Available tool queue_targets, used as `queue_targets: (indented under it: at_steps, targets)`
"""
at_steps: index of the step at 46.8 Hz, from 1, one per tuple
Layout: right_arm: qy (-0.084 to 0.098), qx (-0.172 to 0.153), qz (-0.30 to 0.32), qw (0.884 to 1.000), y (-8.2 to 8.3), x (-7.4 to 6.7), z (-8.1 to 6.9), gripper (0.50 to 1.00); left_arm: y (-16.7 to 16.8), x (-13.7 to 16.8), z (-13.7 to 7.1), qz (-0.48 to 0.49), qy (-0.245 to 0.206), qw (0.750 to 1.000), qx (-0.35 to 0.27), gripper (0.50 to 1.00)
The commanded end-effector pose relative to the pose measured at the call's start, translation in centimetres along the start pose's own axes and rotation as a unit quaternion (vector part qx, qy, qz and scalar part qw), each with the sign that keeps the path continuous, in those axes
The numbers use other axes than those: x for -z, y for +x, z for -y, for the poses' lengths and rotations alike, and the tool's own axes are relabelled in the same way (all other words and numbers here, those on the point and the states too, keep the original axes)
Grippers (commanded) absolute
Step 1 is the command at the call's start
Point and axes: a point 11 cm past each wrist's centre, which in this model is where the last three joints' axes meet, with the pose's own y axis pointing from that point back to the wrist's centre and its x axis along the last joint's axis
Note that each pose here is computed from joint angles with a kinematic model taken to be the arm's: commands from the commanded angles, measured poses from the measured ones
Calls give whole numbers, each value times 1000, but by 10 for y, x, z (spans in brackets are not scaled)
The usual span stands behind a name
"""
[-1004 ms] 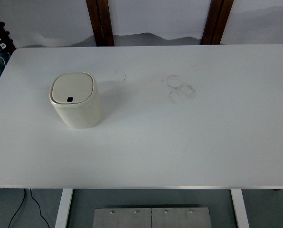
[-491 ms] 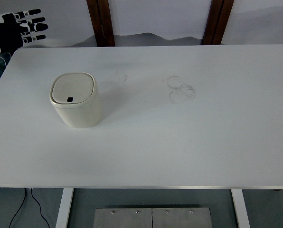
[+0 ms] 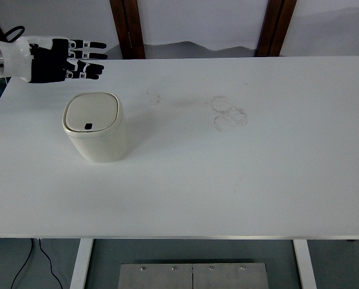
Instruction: Open trash bin
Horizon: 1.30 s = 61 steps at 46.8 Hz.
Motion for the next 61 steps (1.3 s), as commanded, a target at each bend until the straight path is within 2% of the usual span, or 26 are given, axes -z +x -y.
queue_targets:
  at_steps: [1, 6, 14, 18, 28, 36, 45, 61]
  targets:
    - [0, 0, 0, 1000, 0, 0, 0, 995, 0, -4, -5, 12, 5, 1000, 5, 1000]
    - [0, 0, 0, 1000, 0, 0, 0, 995, -9, -3, -8, 33, 24, 999, 27, 1000]
    - [0, 0, 0, 1000, 0, 0, 0, 995, -15, 23, -10, 50, 76, 995, 42, 1000]
    - [0, 0, 0, 1000, 0, 0, 0, 995, -14, 29, -10, 55, 88, 994, 40, 1000]
    - [0, 0, 0, 1000, 0, 0, 0, 995, -8, 32, -16, 53, 87, 994, 30, 1000]
    - [0, 0, 0, 1000, 0, 0, 0, 995, -7, 34, -16, 51, 89, 994, 31, 1000]
    - [1, 0, 1, 1000, 0, 0, 0, 995, -5, 53, -14, 38, 106, 993, 30, 1000]
    - [0, 0, 0, 1000, 0, 0, 0, 995, -3, 60, -14, 31, 108, 993, 30, 1000]
